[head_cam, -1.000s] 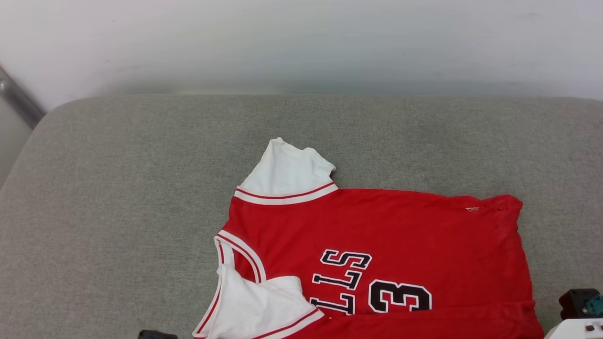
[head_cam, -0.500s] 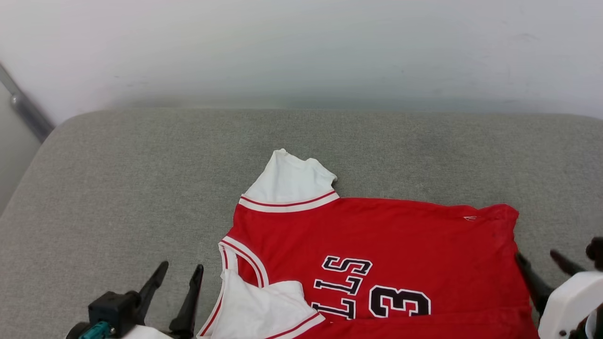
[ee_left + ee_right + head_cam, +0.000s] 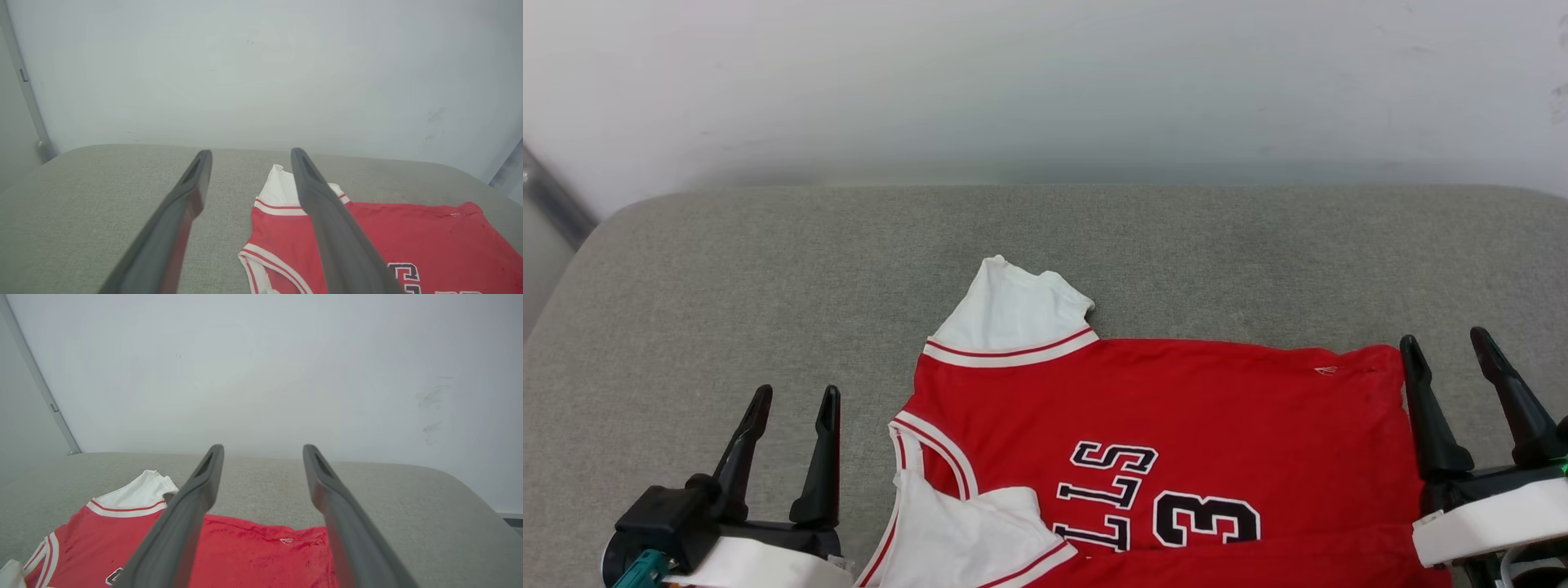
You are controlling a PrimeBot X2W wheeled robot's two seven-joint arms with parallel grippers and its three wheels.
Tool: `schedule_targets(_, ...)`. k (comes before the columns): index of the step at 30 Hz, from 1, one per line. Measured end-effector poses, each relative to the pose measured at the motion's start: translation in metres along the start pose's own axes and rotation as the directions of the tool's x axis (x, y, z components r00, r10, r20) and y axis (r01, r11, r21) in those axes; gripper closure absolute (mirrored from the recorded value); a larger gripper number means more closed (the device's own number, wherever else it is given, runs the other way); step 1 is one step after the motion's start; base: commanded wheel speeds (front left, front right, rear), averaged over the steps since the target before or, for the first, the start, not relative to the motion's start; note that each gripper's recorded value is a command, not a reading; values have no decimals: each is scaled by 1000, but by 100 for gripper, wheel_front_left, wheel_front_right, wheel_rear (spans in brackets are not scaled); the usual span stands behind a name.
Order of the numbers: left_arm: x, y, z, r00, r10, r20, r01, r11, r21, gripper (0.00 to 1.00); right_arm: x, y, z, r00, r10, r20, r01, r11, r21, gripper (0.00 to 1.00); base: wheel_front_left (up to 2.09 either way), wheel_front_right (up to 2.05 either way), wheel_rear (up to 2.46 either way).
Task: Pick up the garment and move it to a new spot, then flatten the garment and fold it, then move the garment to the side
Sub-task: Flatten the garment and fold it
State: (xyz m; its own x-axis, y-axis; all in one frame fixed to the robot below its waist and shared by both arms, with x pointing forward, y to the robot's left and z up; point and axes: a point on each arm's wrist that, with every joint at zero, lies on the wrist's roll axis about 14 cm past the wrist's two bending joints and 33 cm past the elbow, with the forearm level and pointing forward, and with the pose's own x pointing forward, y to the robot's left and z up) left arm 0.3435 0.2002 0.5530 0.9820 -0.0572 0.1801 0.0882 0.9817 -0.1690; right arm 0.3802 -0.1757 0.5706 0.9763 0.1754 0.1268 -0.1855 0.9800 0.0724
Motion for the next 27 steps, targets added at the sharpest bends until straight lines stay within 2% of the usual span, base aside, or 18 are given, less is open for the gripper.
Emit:
schedule_targets(8,7,-4,-8,1000,-17,5,18,999,-35,0,-2,6,-11,999,-10,30,10,1000,13,0,0,0,0)
schedule_targets(15,34,-16,-16,991,-131,-12,131,991,0,0,4,-2,-18,999,-36,17,36,999,2,0,0,0,0)
schedule_targets(22,98,-34,-19,950,-293,-110,300,953,52,0,14,-16,-29,997,-80,-4,80,997,1,0,0,0,0)
schedule_targets(23,108,-36,-22,941,-308,-142,317,948,39,0,15,-18,-31,996,-87,-7,87,996,3,0,0,0,0)
schedule_targets(27,140,-39,-44,869,-366,-333,421,901,109,0,16,-30,-44,991,-132,-23,132,991,10,0,0,0,0)
